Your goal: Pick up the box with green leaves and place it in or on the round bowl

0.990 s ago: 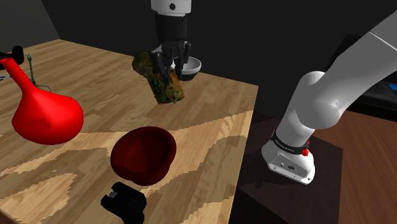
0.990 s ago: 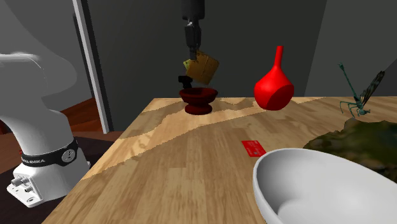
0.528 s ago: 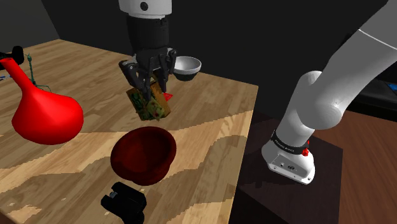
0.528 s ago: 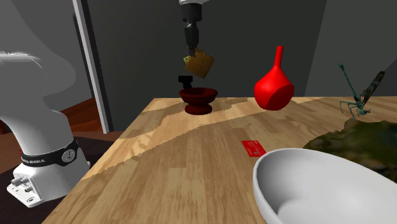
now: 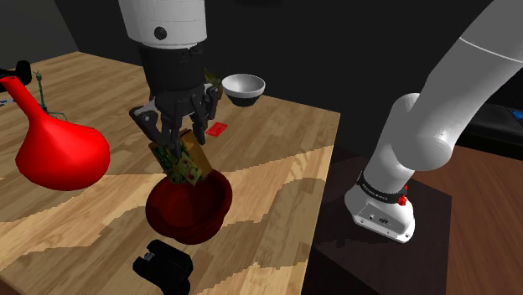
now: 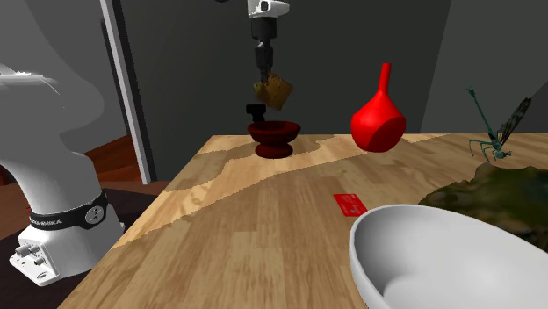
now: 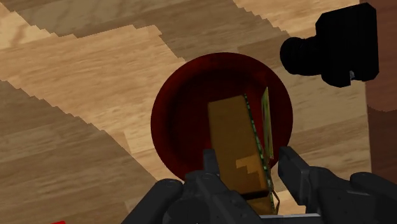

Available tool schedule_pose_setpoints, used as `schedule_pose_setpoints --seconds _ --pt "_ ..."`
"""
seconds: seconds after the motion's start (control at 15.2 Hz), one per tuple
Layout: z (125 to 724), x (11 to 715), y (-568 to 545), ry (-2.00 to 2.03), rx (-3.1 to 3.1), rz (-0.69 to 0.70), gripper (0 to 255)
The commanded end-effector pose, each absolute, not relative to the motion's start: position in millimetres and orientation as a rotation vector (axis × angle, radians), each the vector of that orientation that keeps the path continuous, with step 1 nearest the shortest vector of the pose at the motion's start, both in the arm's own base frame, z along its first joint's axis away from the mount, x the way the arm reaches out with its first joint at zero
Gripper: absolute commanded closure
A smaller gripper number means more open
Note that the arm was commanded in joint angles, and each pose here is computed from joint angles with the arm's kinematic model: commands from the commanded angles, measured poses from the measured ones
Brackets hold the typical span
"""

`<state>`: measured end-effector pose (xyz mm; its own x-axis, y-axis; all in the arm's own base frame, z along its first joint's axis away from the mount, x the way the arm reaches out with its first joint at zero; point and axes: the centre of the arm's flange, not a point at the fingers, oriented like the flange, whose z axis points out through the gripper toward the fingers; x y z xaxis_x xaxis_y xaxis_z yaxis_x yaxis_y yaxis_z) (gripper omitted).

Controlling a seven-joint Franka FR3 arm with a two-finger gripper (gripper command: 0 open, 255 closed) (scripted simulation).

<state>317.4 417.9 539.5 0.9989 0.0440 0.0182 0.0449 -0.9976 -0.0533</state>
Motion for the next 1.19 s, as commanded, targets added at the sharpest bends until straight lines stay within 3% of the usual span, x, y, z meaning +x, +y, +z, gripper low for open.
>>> schedule_pose_setpoints --seconds 0.0,1.12 --pt "530 317 418 -0.068 -3.086 -0.027 255" --pt "462 317 418 -0.068 -3.086 -0.027 255"
